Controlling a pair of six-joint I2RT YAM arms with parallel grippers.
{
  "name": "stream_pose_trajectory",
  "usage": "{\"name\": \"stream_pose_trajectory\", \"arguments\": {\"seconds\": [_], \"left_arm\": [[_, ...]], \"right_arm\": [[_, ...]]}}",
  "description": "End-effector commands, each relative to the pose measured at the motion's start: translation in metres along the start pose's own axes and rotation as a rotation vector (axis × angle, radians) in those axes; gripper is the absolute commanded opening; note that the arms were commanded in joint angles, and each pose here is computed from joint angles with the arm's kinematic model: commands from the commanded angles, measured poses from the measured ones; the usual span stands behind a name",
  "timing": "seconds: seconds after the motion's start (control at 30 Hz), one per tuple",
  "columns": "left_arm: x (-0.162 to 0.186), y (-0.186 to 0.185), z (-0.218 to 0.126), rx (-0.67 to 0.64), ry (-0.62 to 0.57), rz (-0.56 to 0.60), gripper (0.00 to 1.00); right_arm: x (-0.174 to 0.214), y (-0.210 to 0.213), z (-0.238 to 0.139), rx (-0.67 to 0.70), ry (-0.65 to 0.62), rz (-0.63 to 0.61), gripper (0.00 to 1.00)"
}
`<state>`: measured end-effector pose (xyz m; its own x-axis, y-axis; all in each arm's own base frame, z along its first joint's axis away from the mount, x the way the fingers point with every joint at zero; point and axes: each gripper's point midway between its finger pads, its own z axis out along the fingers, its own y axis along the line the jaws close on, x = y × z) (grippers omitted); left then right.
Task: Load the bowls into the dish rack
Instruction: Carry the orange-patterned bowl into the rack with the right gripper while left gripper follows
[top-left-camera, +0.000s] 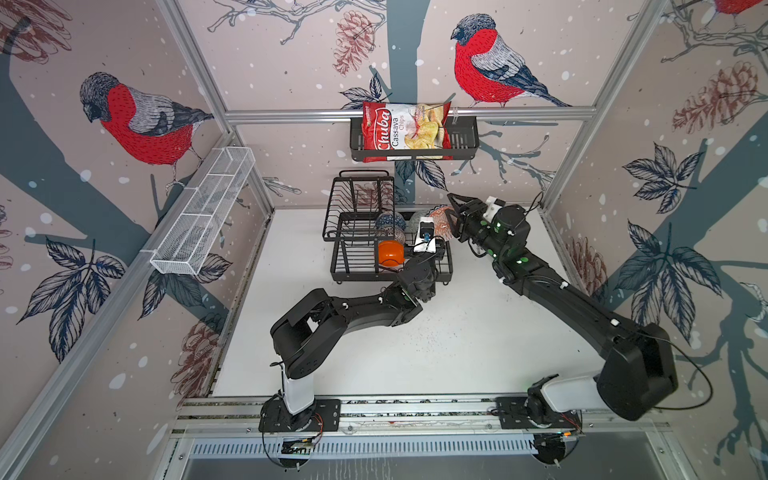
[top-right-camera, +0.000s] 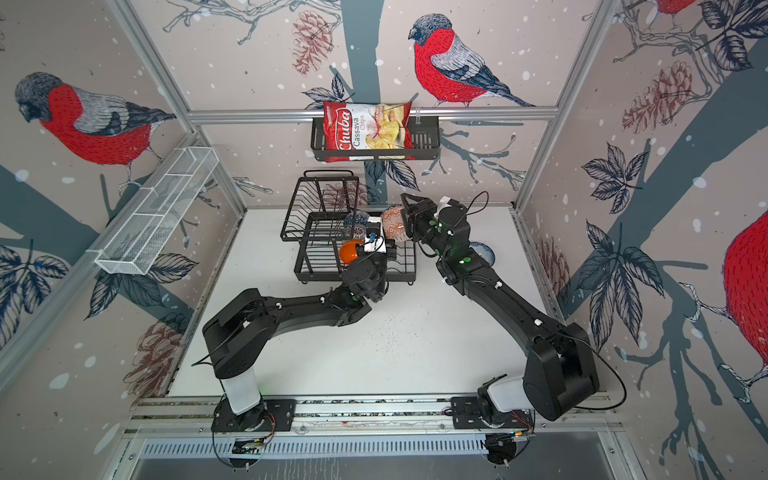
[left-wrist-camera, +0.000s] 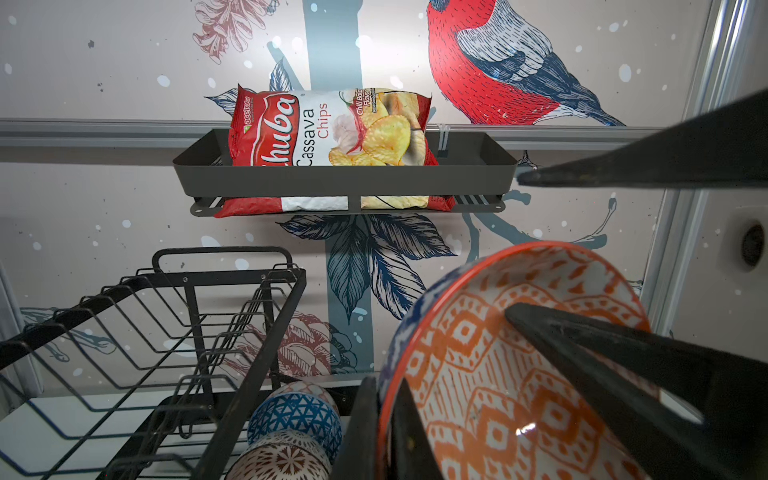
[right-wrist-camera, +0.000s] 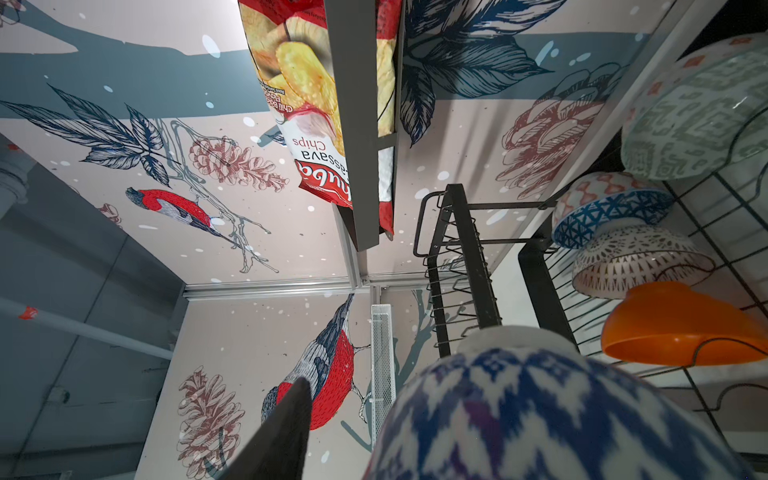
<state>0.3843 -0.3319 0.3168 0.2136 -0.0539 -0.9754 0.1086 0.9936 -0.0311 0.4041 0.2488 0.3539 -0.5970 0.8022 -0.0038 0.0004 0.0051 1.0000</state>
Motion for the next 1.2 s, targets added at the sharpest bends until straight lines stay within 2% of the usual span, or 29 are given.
{"name": "stream_pose_trajectory", "arguments": {"seconds": [0.0, 0.3, 0.63, 0.87, 0.97, 1.07, 1.13, 1.17], "left_arm": [[-0.025, 0.005, -0.004, -0.01, -0.082, -0.063, 0.0], [-0.023, 0.007, -0.005, -0.027, -0.073, -0.042, 0.0], [-0.02, 0.007, -0.004, -0.025, -0.035, -0.049, 0.0], [-0.015, -0.001, -0.004, 0.034, 0.02, -0.03, 0.22], [-0.01, -0.002, -0.005, 0.06, 0.059, -0.032, 0.35], [-0.002, -0.004, -0.005, 0.111, 0.111, -0.027, 0.42], [0.001, -0.003, -0.006, 0.132, 0.14, -0.036, 0.51], [0.002, -0.001, -0.006, 0.139, 0.151, -0.043, 0.6]], "right_arm": [[-0.002, 0.015, 0.004, -0.064, -0.007, 0.019, 0.48], [0.002, 0.018, 0.0, -0.067, -0.01, -0.006, 0.18], [0.002, 0.023, -0.014, -0.1, -0.03, -0.039, 0.04], [0.005, 0.025, -0.015, -0.118, -0.014, -0.065, 0.01], [0.003, 0.025, -0.016, -0.123, -0.02, -0.074, 0.01], [0.003, 0.028, -0.017, -0.132, -0.019, -0.086, 0.01], [0.004, 0.029, -0.018, -0.136, -0.012, -0.089, 0.01], [0.003, 0.029, -0.018, -0.137, -0.01, -0.091, 0.01]]}}
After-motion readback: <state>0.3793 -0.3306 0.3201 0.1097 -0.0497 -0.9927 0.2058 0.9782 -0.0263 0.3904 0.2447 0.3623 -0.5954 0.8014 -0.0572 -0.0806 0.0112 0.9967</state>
